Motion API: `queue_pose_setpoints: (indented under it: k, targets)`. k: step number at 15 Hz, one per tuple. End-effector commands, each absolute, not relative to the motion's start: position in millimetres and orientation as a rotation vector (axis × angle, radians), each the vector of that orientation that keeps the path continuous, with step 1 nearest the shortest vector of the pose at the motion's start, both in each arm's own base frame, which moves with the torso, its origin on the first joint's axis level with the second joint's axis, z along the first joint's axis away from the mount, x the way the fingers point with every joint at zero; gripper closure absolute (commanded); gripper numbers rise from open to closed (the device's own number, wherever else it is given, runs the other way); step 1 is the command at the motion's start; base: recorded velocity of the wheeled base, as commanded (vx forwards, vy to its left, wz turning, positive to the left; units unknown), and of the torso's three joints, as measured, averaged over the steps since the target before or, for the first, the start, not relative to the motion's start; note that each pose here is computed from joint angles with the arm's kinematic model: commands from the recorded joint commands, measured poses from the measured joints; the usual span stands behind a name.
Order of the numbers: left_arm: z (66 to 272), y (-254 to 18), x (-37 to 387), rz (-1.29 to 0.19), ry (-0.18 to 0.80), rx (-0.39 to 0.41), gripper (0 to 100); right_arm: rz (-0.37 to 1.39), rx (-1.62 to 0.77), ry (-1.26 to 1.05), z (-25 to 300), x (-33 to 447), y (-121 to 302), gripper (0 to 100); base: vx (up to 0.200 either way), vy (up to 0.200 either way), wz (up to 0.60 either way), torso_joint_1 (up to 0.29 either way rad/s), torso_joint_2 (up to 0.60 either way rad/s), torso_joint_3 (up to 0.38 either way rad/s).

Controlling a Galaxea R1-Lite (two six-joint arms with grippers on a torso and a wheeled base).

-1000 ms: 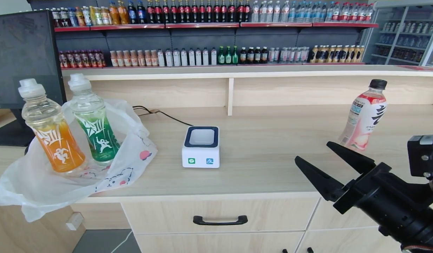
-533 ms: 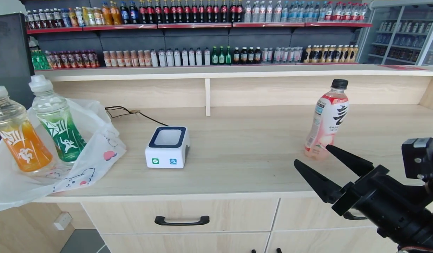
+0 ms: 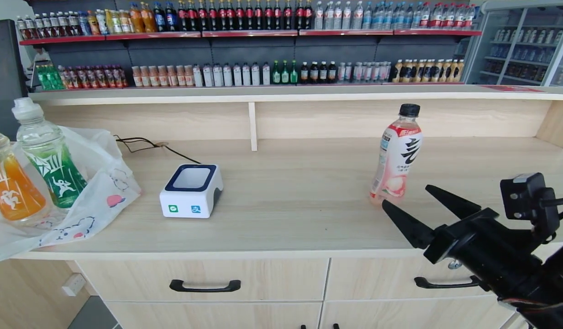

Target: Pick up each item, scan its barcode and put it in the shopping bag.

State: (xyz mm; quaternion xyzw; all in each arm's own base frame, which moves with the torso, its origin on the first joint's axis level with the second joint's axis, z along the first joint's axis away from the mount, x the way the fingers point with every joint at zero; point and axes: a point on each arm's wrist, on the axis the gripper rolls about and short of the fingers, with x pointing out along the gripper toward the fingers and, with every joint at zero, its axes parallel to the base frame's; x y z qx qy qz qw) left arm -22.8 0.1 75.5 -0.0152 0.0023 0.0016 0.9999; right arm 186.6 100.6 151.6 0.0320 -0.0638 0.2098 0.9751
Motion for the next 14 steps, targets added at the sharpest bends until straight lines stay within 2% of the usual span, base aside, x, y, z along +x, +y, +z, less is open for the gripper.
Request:
queue_pose_setpoints:
  k: [1,14]
  targets:
    - [75,0,-23,0.003,0.005,-0.031,0,0.399,0.056,-0.133,151,200,102,0,0.0,0.0,0.0,0.0,0.0,0.0]
    - [75,0,-23,0.003,0.005,-0.031,0,0.32,0.039,-0.096,132,259,107,0,0.0,0.0,0.0,0.0,0.0,0.0]
